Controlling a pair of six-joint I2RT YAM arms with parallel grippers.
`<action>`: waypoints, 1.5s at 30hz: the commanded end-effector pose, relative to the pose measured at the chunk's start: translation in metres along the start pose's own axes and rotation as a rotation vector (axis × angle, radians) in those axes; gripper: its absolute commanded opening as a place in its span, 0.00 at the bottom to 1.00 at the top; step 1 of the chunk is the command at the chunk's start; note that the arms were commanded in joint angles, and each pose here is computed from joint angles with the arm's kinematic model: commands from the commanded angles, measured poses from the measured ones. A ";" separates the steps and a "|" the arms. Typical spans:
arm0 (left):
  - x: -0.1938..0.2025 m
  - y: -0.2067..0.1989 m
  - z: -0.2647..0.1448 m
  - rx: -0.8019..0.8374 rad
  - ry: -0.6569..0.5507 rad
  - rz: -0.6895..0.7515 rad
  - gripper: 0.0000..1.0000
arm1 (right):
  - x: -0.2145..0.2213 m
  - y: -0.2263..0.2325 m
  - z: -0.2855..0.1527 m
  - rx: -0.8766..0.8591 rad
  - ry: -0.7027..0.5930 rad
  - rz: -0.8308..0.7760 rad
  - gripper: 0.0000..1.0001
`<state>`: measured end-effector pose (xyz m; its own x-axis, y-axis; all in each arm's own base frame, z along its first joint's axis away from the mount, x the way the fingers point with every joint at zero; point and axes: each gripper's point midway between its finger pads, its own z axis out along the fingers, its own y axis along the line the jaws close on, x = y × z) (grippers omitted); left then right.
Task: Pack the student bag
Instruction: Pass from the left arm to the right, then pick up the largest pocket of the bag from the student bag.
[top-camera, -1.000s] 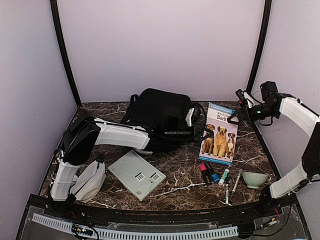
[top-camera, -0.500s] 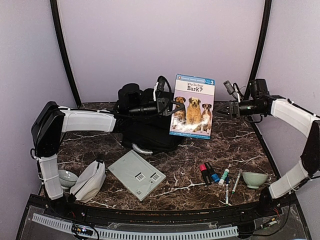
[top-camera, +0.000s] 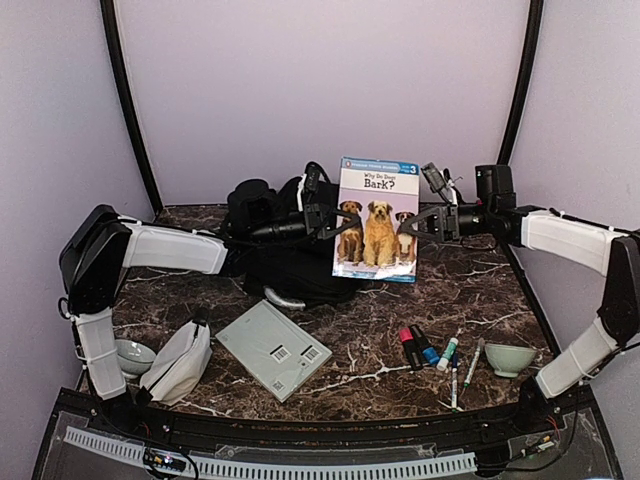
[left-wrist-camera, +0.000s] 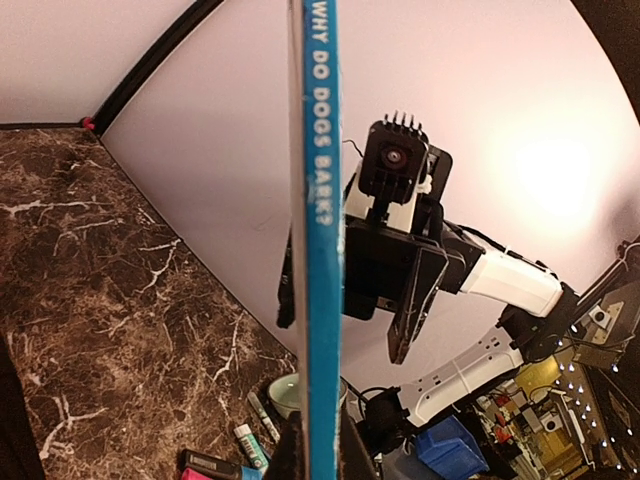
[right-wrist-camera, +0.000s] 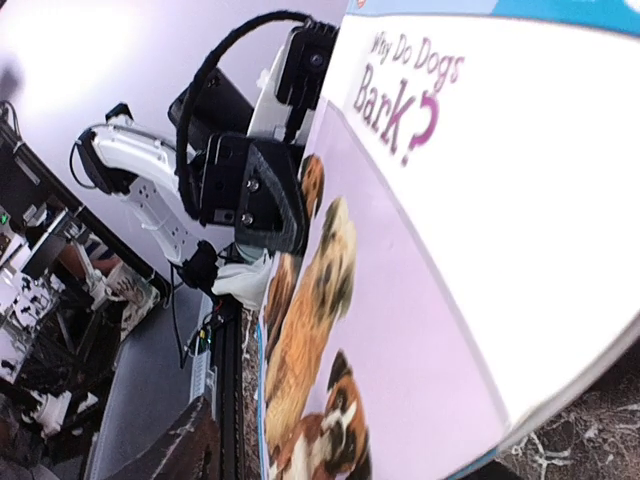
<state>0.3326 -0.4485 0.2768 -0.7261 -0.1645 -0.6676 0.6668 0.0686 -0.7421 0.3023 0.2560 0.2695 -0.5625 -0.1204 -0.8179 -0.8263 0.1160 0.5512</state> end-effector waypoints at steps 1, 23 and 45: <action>-0.036 -0.033 -0.016 0.037 -0.112 0.070 0.00 | -0.012 0.016 -0.003 -0.044 -0.063 0.008 0.53; -0.009 0.075 -0.091 -0.786 0.479 0.667 0.65 | -0.020 -0.061 -0.056 0.372 -0.083 0.085 0.00; 0.062 0.186 -0.129 -0.892 1.075 0.907 0.65 | 0.022 -0.045 -0.066 0.417 0.017 0.050 0.00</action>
<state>0.3801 -0.3155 0.0777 -0.2573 0.9158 -0.3084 0.8921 0.3477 0.2885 0.3297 0.1815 0.2252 -0.6638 -0.1139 -0.7392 -0.6720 0.5246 0.5227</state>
